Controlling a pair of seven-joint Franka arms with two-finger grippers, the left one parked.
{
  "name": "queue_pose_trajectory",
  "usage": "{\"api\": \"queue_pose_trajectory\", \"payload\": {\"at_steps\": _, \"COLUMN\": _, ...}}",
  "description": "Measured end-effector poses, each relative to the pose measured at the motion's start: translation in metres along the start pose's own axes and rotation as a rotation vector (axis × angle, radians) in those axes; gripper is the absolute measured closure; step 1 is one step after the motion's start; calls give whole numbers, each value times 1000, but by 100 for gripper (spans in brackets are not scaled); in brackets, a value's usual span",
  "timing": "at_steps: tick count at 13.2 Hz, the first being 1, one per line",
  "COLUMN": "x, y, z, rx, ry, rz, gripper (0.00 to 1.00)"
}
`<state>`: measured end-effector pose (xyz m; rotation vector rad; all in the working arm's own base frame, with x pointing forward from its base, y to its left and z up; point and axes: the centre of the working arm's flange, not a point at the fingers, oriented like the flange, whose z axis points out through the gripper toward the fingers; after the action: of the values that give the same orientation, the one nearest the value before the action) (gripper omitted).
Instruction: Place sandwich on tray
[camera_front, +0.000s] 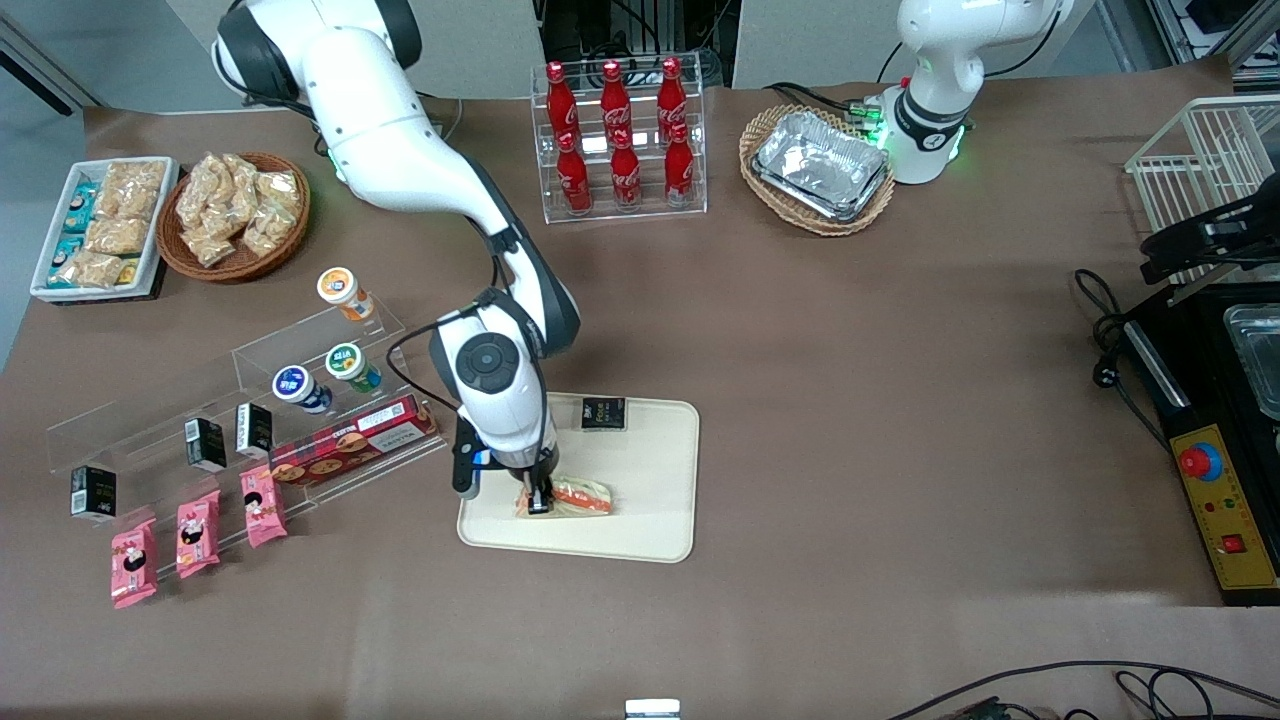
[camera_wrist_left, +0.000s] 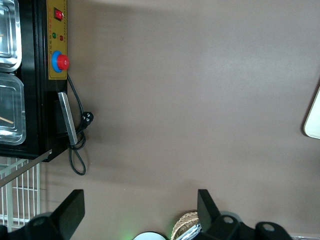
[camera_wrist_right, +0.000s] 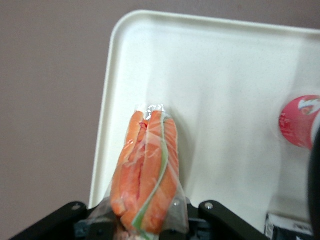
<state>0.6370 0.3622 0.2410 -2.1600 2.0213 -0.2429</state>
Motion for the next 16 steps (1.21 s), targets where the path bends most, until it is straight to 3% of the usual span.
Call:
{"api": "queue_pose_trajectory", "payload": {"at_steps": 3, "x": -1, "y": 5, "z": 23, "rx": 8, "ry": 8, "rz": 7, "gripper": 78}}
{"api": "queue_pose_trajectory", "payload": {"at_steps": 11, "x": 8, "y": -16, "z": 4, "rx": 37, "ry": 11, "rz": -31, "gripper": 0}}
{"api": "queue_pose_trajectory", "payload": {"at_steps": 16, "x": 15, "y": -31, "z": -60, "rx": -35, "ry": 12, "rz": -230, "gripper": 0}}
